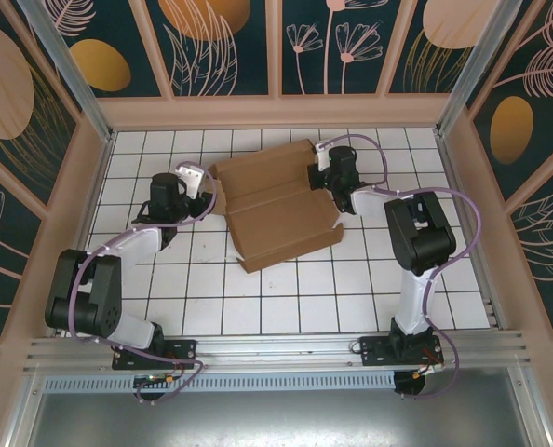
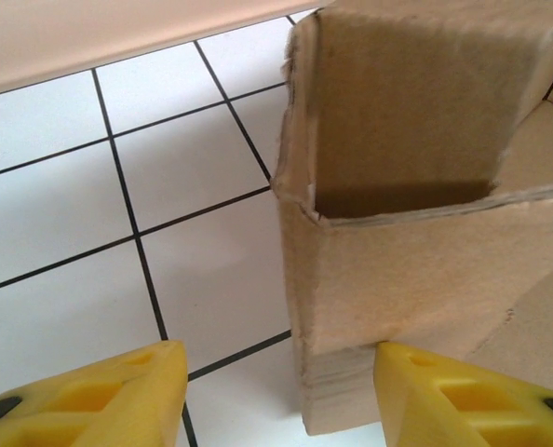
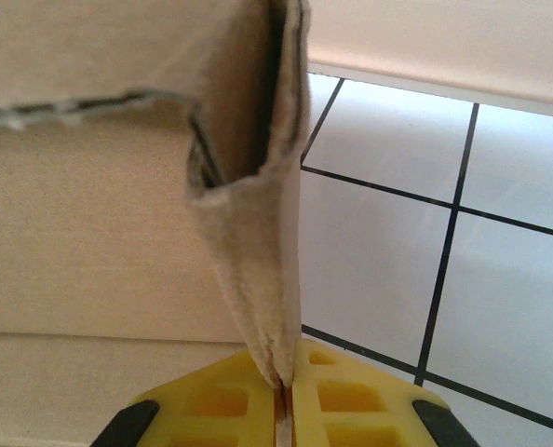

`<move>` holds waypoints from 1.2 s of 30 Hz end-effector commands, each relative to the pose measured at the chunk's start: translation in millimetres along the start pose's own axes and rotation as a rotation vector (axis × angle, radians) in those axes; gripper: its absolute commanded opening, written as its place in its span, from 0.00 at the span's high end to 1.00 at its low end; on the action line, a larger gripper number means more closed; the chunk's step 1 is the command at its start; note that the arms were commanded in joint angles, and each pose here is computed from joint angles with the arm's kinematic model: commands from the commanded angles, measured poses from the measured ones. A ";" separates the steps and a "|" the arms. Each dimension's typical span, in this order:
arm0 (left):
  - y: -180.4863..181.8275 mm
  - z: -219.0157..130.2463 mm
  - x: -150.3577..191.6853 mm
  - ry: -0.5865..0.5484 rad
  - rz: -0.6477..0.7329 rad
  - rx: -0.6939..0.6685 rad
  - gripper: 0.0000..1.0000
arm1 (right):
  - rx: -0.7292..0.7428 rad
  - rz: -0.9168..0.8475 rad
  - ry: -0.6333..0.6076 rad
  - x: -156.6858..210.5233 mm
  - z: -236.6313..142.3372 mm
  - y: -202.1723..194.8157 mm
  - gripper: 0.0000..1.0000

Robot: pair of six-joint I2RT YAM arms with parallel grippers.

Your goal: Fold the paper box

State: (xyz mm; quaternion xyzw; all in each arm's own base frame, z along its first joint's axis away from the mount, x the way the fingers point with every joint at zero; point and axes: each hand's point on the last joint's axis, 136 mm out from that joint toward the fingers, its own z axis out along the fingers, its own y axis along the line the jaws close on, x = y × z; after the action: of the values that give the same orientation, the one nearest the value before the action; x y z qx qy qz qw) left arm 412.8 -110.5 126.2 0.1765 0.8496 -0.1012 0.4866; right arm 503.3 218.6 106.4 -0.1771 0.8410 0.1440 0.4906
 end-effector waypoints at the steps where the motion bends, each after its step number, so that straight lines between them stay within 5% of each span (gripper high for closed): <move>1: -9.2 6.5 -20.8 -0.065 0.018 0.058 0.43 | -0.053 0.024 0.163 47.9 9.0 7.6 0.90; 18: -4.3 26.8 -32.5 -0.084 0.049 0.054 0.41 | -0.112 0.002 0.192 57.0 12.8 20.8 0.89; 36: -6.1 23.9 -42.0 -0.161 0.062 -0.010 0.58 | -0.124 -0.013 0.197 58.8 10.3 29.5 0.89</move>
State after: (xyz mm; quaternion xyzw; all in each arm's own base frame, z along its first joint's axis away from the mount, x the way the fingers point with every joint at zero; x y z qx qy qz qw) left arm 442.9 -136.8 138.1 0.2042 0.8149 -0.1122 0.5308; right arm 498.8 235.7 102.8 -0.2097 0.8374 0.1709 0.4750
